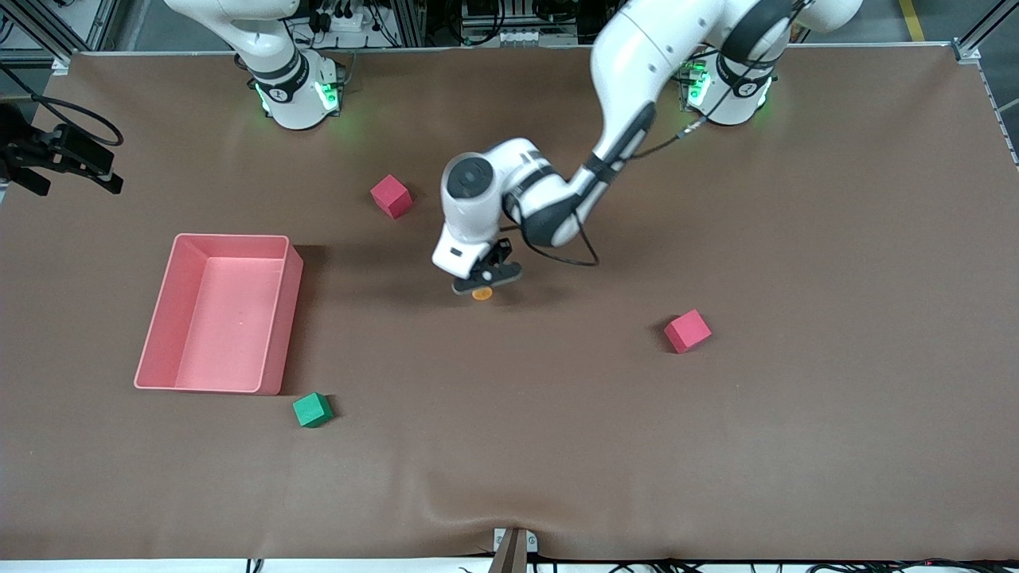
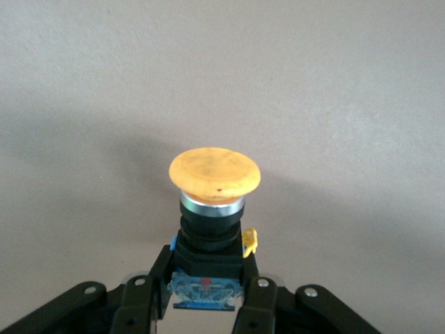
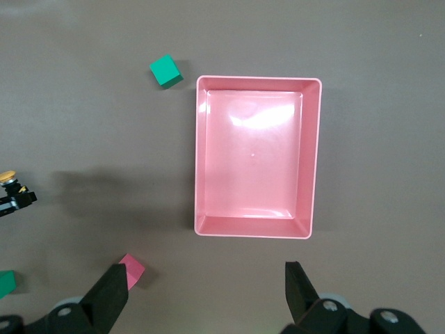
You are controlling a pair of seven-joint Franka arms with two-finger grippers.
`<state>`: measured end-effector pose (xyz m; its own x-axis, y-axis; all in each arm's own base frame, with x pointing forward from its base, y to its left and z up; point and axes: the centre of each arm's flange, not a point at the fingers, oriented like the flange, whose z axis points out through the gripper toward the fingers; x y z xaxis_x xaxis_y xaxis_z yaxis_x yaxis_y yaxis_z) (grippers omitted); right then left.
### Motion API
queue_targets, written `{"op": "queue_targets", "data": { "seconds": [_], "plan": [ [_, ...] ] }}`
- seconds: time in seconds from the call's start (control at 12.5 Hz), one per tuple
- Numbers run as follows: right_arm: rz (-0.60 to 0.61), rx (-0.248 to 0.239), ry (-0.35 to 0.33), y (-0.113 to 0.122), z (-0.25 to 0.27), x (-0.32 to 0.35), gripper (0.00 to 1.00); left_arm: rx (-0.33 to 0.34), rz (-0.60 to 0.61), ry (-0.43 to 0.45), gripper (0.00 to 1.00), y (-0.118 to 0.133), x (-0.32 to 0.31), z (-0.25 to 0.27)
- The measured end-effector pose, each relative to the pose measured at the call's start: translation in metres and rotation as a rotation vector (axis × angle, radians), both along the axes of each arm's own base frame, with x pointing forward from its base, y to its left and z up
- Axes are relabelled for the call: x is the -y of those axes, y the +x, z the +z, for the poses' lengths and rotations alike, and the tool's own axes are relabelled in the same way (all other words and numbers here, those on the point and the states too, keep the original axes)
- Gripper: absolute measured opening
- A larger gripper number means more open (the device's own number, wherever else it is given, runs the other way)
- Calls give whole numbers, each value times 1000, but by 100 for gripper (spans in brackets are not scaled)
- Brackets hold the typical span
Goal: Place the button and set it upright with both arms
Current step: 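Move the button with the left gripper toward the table middle, then lower the button upright onto the table with the left gripper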
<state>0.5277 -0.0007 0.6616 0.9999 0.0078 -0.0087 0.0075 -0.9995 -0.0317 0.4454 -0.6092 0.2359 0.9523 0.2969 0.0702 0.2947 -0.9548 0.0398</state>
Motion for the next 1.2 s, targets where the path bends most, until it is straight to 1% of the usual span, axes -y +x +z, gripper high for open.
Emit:
{"op": "queue_targets", "data": {
  "seconds": [0.08,0.24,0.32,0.48,0.56,0.64,0.88,1.04,1.2],
  "plan": [
    [9,-19,0,-1,-3,-4,100,74,0,46,41,-15,10,-2],
    [22,-41,0,2,-9,-11,100,213,-1,111,41,-46,30,-6],
    [31,-53,0,5,-15,-15,100,286,3,134,41,-60,38,-10],
    [39,-74,0,12,-26,-19,100,455,18,163,41,-79,48,-22],
    [40,-74,0,14,-27,-18,100,535,22,169,41,-84,50,-30],
    [43,-70,0,14,-25,-15,100,598,18,174,41,-87,51,-38],
    [41,-57,-26,15,-19,-4,100,742,-17,182,41,-96,51,-68],
    [42,-55,-37,15,-18,-2,100,859,-53,179,41,-97,46,-95],
    [36,-55,-37,15,-18,1,100,959,-88,162,41,-97,40,-122]
  ]
}}
